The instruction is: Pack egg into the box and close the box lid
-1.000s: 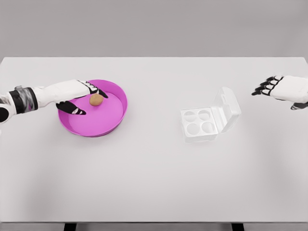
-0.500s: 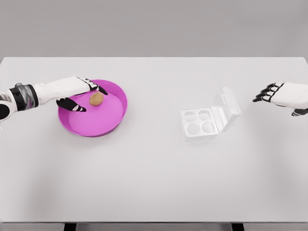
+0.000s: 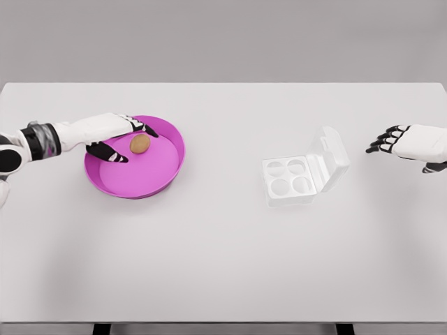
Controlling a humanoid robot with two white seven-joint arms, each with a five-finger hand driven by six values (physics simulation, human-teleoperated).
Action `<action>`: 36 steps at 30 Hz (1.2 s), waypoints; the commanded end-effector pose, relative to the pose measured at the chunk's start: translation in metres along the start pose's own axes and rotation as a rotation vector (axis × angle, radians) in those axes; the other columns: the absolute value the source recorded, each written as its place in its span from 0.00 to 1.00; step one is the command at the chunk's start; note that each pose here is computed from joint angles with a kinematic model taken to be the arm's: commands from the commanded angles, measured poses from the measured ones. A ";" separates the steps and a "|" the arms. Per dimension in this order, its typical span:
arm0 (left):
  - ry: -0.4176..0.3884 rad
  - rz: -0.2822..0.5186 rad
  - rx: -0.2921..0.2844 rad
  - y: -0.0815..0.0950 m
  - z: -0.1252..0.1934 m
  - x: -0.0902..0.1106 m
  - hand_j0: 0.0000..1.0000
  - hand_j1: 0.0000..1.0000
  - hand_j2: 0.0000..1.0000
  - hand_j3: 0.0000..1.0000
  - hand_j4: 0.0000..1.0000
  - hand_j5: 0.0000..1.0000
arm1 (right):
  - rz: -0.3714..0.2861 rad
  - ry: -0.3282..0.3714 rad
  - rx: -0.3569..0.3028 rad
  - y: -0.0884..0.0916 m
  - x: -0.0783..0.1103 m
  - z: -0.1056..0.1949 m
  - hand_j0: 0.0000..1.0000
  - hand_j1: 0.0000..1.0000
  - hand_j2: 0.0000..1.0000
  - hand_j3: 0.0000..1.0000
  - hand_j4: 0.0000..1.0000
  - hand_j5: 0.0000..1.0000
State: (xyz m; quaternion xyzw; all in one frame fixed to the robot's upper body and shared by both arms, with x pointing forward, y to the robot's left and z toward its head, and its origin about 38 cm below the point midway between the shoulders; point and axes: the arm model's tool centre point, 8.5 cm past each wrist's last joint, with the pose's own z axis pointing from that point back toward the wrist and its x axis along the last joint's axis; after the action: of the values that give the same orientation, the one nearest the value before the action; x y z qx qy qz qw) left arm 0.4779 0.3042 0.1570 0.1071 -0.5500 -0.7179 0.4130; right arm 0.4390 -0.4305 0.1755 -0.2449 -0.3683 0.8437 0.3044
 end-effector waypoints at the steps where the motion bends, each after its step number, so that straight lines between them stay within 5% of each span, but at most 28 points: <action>1: 0.002 0.010 0.002 -0.001 -0.001 -0.001 0.82 0.82 0.82 0.82 0.82 0.82 | -0.004 -0.002 -0.007 -0.001 0.000 -0.001 1.00 1.00 1.00 1.00 1.00 1.00; 28: 0.019 0.055 -0.008 -0.009 -0.010 -0.008 0.81 0.81 0.81 0.81 0.81 0.81 | -0.010 0.016 -0.003 0.000 -0.005 0.005 1.00 1.00 1.00 1.00 1.00 1.00; 36: 0.019 0.054 -0.009 -0.010 -0.010 -0.008 0.74 0.74 0.74 0.74 0.74 0.74 | -0.010 0.016 -0.003 0.000 -0.005 0.005 1.00 1.00 1.00 1.00 1.00 1.00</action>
State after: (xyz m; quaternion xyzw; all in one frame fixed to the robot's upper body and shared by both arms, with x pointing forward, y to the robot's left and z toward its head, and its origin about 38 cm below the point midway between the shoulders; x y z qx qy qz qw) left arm 0.4844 0.3033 0.1417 0.0976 -0.5437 -0.7102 0.4364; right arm 0.4388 -0.4360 0.1784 -0.2497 -0.3664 0.8411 0.3097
